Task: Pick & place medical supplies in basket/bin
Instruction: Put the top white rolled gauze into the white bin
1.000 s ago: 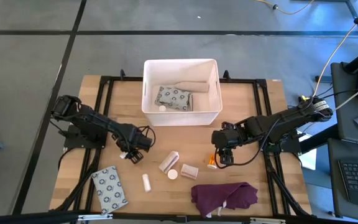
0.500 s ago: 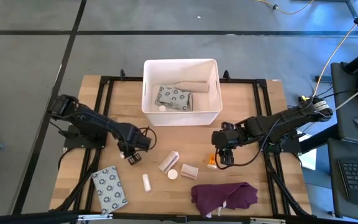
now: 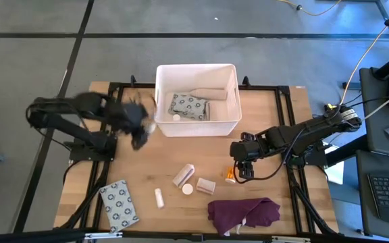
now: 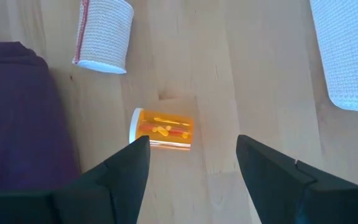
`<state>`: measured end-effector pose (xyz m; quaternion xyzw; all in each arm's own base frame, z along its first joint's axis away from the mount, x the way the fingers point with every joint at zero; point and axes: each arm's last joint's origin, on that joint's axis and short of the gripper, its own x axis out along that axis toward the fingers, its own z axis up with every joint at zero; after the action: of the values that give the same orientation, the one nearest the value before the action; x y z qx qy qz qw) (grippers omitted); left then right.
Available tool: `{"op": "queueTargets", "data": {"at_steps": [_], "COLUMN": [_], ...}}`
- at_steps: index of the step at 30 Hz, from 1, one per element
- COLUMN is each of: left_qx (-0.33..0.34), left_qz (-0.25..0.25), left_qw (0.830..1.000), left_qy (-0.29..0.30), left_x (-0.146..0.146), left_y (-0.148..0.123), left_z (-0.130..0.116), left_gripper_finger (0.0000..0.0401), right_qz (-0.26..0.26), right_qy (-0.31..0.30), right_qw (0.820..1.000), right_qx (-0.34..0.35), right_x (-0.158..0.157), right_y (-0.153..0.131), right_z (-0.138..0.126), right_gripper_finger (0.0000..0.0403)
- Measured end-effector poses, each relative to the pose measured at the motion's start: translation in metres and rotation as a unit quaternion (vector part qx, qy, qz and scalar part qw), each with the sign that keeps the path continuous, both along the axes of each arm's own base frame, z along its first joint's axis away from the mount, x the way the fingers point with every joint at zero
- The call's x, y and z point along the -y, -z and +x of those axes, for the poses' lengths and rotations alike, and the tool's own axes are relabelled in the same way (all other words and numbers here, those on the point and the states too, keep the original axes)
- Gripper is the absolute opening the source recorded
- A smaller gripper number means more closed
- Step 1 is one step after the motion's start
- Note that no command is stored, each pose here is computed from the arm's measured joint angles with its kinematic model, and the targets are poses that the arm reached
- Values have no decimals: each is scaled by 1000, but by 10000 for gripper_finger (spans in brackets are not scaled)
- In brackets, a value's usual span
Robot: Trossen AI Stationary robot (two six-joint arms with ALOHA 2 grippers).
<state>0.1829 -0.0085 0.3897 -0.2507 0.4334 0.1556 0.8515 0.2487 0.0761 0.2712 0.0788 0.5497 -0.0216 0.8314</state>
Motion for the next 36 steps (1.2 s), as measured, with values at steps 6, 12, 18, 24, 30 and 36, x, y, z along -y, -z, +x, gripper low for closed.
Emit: {"op": "queueTargets", "data": {"at_steps": [6,12,18,24,30,36], "left_qx": [151,139,111,134,140,120], "left_qz": [175,213,172,168,174,145], "left_qw": [972,964,970,966,966,973], "left_qy": [44,81,134,144,133,131], "left_x": [-38,-91,-140,-176,-199,-210], "left_y": [-47,-29,16,55,91,120], "left_z": [28,75,117,156,185,204], "left_gripper_finger": [40,45,45,47,44,46], "right_qz": [0,14,-21,-28,-23,-23], "right_qy": [0,24,61,59,55,55], "right_qw": [1000,1000,994,988,985,985], "right_qx": [1,6,83,139,162,163], "right_x": [0,-1,3,4,3,3], "right_y": [0,-1,-7,-13,-16,-16], "right_z": [0,1,13,22,26,26], "right_gripper_finger": [241,241,241,241,241,241]}}
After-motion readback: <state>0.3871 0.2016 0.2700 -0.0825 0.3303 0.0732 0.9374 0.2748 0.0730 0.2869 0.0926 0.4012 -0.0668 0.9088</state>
